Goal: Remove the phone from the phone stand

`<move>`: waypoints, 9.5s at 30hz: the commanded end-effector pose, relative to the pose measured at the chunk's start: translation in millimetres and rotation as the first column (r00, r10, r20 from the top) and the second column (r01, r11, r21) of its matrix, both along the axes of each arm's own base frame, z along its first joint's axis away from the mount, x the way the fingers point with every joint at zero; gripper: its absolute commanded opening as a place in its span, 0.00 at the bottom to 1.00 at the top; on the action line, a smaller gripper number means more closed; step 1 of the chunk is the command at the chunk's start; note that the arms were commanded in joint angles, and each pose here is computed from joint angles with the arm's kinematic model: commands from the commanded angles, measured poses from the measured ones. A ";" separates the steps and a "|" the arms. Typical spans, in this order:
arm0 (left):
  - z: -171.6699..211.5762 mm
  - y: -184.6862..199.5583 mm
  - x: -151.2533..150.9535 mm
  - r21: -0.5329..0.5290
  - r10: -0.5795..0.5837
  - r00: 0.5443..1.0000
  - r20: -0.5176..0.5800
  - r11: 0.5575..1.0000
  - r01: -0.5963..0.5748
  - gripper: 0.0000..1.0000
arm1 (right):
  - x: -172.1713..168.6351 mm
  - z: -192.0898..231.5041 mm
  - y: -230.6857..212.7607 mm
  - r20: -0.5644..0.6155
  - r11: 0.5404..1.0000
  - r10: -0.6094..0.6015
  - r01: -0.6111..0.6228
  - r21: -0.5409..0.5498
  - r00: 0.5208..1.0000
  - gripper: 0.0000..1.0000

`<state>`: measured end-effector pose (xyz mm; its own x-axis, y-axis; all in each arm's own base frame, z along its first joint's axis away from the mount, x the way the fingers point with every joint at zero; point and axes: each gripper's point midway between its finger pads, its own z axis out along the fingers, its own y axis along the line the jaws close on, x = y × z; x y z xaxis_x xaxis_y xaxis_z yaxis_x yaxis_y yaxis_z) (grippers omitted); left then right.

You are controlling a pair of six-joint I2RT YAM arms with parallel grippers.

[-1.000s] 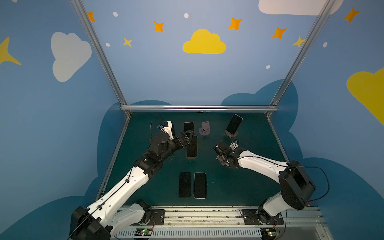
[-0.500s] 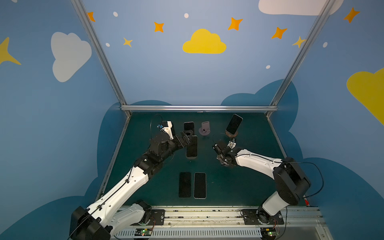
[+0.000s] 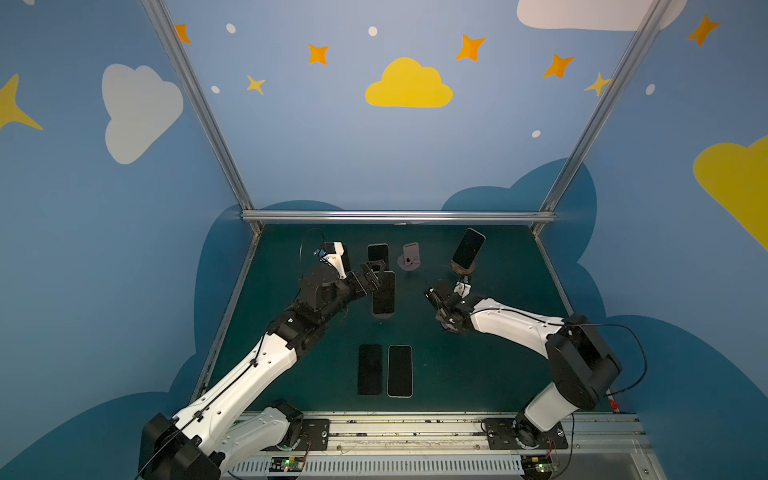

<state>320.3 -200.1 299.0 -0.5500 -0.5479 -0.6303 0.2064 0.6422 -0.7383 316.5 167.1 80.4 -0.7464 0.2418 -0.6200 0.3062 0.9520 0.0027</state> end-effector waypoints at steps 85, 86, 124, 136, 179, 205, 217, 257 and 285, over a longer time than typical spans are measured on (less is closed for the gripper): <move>1.4 8.7 0.8 0.017 0.029 0.998 0.049 0.999 -0.030 1.00 | 269.1 44.0 70.7 0.227 0.933 0.361 -0.352 -0.081 0.904 0.74; 1.0 8.4 0.6 0.018 0.028 0.998 0.048 0.999 -0.029 1.00 | 268.8 50.2 70.2 0.235 0.933 0.359 -0.348 -0.089 0.903 0.75; -2.4 0.3 0.8 -0.021 -0.007 1.000 0.013 1.000 0.007 1.00 | 209.4 192.3 -53.4 0.339 0.956 -0.213 0.268 -0.122 0.916 0.93; -0.4 3.6 2.0 -0.037 0.001 1.000 0.012 0.999 0.000 1.00 | 223.9 166.2 -61.3 0.292 0.959 -0.218 0.260 -0.116 0.931 0.94; -3.8 4.8 5.9 -0.038 0.005 1.000 0.002 0.999 -0.005 1.00 | 225.8 99.1 -69.7 0.213 0.954 -0.276 0.295 -0.063 0.937 0.95; -2.1 6.9 5.3 -0.041 0.011 1.000 0.008 0.999 -0.010 1.00 | 217.8 74.2 -68.0 0.204 0.947 -0.303 0.319 -0.049 0.931 0.94; -2.0 9.7 7.5 -0.044 0.021 1.000 0.007 0.999 -0.020 1.00 | 222.6 71.4 -65.1 0.209 0.954 -0.275 0.293 -0.061 0.939 0.92; -4.0 11.0 10.5 -0.054 0.021 1.000 -0.003 0.998 -0.021 1.00 | 220.6 77.2 -51.8 0.265 0.982 -0.172 0.188 -0.035 0.949 0.72; -5.8 10.6 11.0 -0.059 0.020 1.000 -0.004 0.998 -0.021 1.00 | 214.2 108.6 -37.8 0.331 0.998 -0.061 0.068 -0.011 0.942 0.71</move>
<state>329.2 -190.3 294.0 -0.5497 -0.5900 -0.5913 0.1848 0.6045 -0.7749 531.0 122.6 158.6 -0.5335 0.2611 -0.8045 0.3899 0.9200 0.0401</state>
